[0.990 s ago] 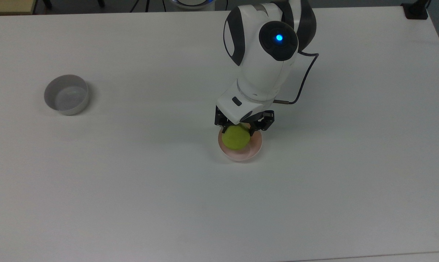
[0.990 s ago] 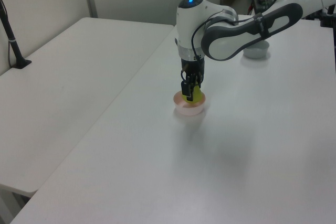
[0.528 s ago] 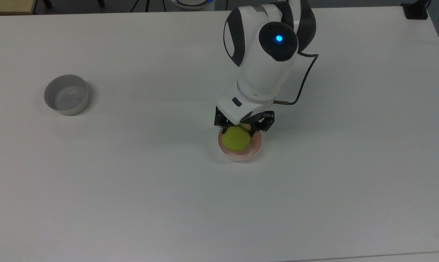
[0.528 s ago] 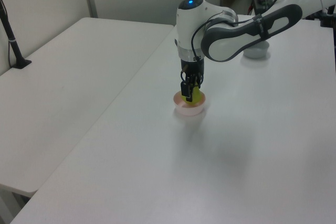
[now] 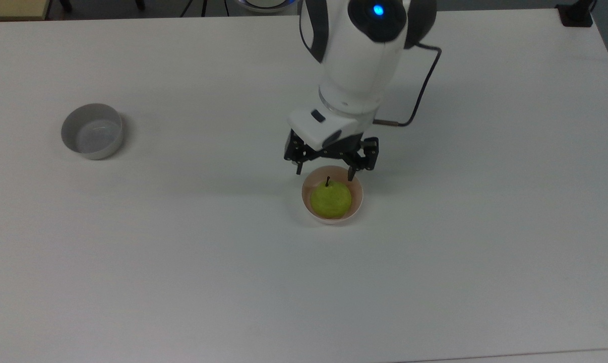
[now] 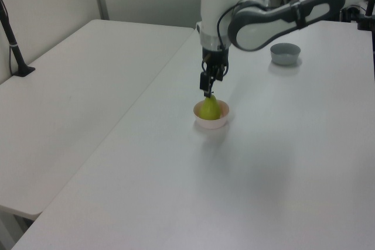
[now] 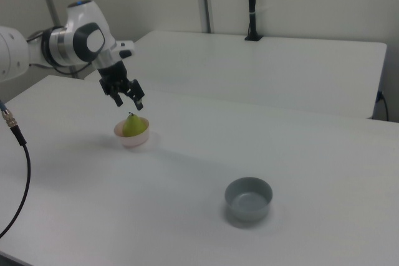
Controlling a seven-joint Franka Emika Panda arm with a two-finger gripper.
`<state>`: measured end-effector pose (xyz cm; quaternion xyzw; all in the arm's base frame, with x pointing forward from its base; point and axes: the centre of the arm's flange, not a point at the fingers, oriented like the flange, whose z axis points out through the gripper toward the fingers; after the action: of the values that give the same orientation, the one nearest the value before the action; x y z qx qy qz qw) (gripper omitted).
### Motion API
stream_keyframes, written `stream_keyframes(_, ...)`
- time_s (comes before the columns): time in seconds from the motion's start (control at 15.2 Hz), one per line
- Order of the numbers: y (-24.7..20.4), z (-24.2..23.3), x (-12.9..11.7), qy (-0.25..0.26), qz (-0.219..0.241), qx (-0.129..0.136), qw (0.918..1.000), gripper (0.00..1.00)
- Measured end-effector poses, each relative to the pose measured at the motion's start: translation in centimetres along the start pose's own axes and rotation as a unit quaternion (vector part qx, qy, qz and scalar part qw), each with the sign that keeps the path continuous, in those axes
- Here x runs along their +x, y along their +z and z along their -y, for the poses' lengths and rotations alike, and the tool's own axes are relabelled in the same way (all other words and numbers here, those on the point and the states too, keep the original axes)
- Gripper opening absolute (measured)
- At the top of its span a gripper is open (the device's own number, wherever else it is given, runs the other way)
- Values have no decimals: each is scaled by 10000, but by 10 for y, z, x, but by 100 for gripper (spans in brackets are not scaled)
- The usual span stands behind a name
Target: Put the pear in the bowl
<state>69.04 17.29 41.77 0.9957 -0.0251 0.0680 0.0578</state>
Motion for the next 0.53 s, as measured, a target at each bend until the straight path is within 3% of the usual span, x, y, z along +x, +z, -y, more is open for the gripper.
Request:
stream_keyframes(0.26,-73,-75,-14,93,105,87,9999,100)
stream_keyframes(0.53,-148,-167,-54,120,501,213,9984,100)
